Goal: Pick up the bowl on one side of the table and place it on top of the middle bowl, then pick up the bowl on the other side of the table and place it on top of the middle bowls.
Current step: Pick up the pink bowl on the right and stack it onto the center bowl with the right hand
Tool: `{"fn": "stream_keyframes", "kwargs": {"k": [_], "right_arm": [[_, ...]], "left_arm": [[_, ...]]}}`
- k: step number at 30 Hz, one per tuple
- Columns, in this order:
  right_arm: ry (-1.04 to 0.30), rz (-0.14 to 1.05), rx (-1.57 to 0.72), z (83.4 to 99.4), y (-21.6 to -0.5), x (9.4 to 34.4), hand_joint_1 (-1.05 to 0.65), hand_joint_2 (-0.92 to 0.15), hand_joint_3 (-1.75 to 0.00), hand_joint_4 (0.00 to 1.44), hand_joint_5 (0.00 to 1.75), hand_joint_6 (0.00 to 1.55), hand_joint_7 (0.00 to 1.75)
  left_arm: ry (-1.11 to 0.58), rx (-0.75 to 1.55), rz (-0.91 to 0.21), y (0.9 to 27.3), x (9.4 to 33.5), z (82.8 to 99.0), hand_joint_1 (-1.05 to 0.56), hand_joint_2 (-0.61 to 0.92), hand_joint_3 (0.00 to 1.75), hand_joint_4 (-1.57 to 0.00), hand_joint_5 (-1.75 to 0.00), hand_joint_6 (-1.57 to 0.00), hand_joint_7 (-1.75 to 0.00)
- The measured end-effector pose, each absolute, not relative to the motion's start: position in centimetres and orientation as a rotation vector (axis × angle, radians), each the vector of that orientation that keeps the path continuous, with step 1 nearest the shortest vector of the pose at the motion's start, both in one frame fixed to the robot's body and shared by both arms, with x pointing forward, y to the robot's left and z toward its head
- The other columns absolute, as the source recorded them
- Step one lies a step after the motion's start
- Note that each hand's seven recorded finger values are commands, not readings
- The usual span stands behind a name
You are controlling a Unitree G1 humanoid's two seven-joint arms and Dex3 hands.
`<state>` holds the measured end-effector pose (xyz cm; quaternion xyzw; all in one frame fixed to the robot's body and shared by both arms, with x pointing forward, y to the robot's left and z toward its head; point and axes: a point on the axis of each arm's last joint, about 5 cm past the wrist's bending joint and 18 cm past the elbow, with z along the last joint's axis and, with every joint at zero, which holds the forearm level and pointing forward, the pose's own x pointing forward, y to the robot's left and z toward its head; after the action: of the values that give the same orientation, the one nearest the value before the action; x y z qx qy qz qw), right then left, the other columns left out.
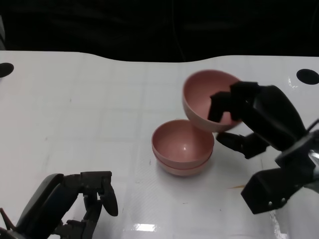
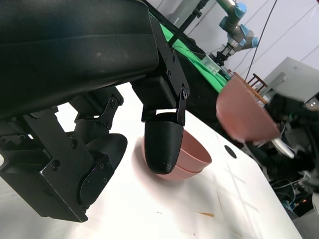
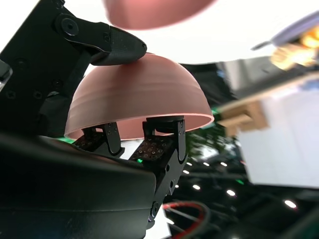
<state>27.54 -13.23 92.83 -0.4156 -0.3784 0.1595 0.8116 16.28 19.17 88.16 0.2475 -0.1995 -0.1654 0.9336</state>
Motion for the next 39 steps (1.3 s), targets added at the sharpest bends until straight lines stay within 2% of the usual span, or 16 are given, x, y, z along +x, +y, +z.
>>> {"fn": "stream_keyframes", "kwargs": {"k": [6,7,9,12,20,24,28,32,34,36,37,38,39], "right_arm": [[-0.843,0.406,-0.825,93.0,-12.2,28.1,-0.17,-0.23,-1.54,1.02,1.75,0.85,1.59],[-0.843,0.415,-0.818,93.0,-12.1,28.2,-0.17,-0.26,-1.48,1.02,1.75,0.81,1.68],[-0.835,0.433,-0.805,92.9,-11.7,28.3,-0.17,-0.29,-1.43,1.02,1.75,0.80,1.70],[-0.836,0.468,-0.787,92.9,-11.1,28.4,-0.18,-0.32,-1.40,1.02,1.75,0.80,1.70],[-0.825,0.496,-0.788,92.8,-11.0,28.4,-0.16,-0.31,-1.38,1.00,1.75,0.81,1.67],[-0.793,0.603,-0.825,92.4,-10.7,28.4,-0.13,-0.27,-1.38,0.99,1.75,0.85,1.59],[-0.776,0.643,-0.843,92.3,-10.6,28.4,-0.13,-0.29,-1.38,0.98,1.75,0.85,1.57],[-0.766,0.669,-0.854,92.2,-10.6,28.3,-0.12,-0.30,-1.38,0.97,1.74,0.91,1.36],[-0.769,0.677,-0.854,92.2,-10.6,28.3,-0.11,-0.30,-1.35,0.96,1.70,0.94,1.18],[-0.769,0.684,-0.857,92.3,-10.6,28.3,-0.17,-0.34,-1.15,0.95,1.33,0.96,0.74],[-0.769,0.689,-0.860,92.3,-10.6,28.3,-0.21,-0.38,-1.02,0.90,1.27,0.95,0.55],[-0.772,0.694,-0.865,92.4,-10.7,28.3,-0.29,-0.49,-0.83,0.81,1.01,0.91,0.37],[-0.777,0.698,-0.871,92.5,-10.7,28.3,-0.36,-0.64,-0.57,0.78,0.72,0.89,0.20]], "left_arm": [[-0.400,0.509,-0.340,19.3,16.3,88.0,0.12,0.19,1.63,-0.93,-1.66,-0.90,-1.44],[-0.399,0.509,-0.340,19.3,16.3,88.0,0.12,0.19,1.63,-0.93,-1.66,-0.90,-1.44],[-0.399,0.509,-0.340,19.3,16.3,88.0,0.12,0.19,1.62,-0.93,-1.66,-0.90,-1.44],[-0.399,0.508,-0.342,19.2,16.3,88.0,0.12,0.19,1.63,-0.93,-1.66,-0.90,-1.43],[-0.399,0.508,-0.342,19.2,16.3,88.0,0.11,0.20,1.63,-0.92,-1.66,-0.90,-1.43],[-0.399,0.507,-0.348,19.1,16.3,88.0,0.09,0.20,1.65,-0.92,-1.66,-0.89,-1.44],[-0.399,0.506,-0.351,19.1,16.3,88.0,0.08,0.20,1.64,-0.92,-1.65,-0.89,-1.43],[-0.402,0.506,-0.353,19.0,16.2,88.0,0.08,0.20,1.64,-0.92,-1.66,-0.89,-1.43],[-0.404,0.507,-0.354,19.0,16.2,88.0,0.08,0.20,1.64,-0.92,-1.66,-0.89,-1.43],[-0.405,0.507,-0.355,19.0,16.2,88.0,0.09,0.20,1.64,-0.92,-1.65,-0.89,-1.43],[-0.405,0.507,-0.355,19.0,16.2,88.0,0.09,0.20,1.64,-0.92,-1.65,-0.89,-1.43],[-0.405,0.506,-0.355,19.0,16.2,88.0,0.09,0.20,1.64,-0.92,-1.65,-0.89,-1.43],[-0.407,0.506,-0.355,19.0,16.2,88.0,0.09,0.19,1.64,-0.92,-1.65,-0.89,-1.43]]}}
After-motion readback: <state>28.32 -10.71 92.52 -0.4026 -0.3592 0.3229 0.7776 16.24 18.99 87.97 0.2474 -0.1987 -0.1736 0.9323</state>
